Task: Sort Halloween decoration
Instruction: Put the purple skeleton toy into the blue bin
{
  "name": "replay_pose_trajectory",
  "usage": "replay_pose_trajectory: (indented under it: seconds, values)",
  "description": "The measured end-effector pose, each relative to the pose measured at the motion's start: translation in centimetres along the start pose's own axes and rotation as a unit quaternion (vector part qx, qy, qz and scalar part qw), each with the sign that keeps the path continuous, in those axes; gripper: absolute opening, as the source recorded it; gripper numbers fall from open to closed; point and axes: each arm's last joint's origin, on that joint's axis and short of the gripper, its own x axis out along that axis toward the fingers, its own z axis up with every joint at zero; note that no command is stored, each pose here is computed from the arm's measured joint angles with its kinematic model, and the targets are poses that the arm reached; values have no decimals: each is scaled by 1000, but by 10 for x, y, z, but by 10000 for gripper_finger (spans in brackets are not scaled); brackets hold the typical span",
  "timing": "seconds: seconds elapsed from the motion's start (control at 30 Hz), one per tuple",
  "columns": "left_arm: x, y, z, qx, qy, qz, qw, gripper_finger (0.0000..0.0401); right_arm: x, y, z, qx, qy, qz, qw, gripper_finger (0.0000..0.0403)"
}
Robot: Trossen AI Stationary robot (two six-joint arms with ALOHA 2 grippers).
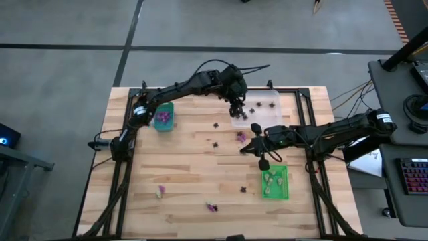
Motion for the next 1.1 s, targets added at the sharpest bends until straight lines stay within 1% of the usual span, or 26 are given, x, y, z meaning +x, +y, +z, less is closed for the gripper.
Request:
replay_pose_trajectory:
  seconds: [0.1,0.17,0.33,0.4,0.5,0.6,0.73,0.9,0.97,1.1]
  values:
    - [-10,-2,-9,-12,3,0,1000,192,0,7,1,-6,-2,13,1000,9]
    - [-15,-5,-20,-26,6,-1,1000,192,0,12,2,-11,-7,22,1000,9]
    - [-40,-26,-43,-44,-35,-7,998,191,0,18,4,-7,-12,33,999,9]
    - [-52,-36,-54,-52,-54,-13,997,191,0,18,4,6,-12,32,999,9]
    - [-66,-51,-72,-56,-68,-1,996,191,0,17,4,31,-11,19,999,9]
    - [-79,-68,-91,-43,-80,7,996,191,0,16,3,57,-5,2,998,9]
    - [-91,-89,-115,-26,-109,-7,994,191,3,13,8,91,-1,-10,996,9]
    - [-104,-114,-143,-11,-143,-32,989,191,14,6,16,140,41,-23,989,9]
    - [-107,-121,-154,-19,-148,-26,988,191,20,3,19,155,58,-29,986,9]
    - [-118,-129,-170,-44,-156,5,987,191,32,-4,22,186,103,-43,976,9]
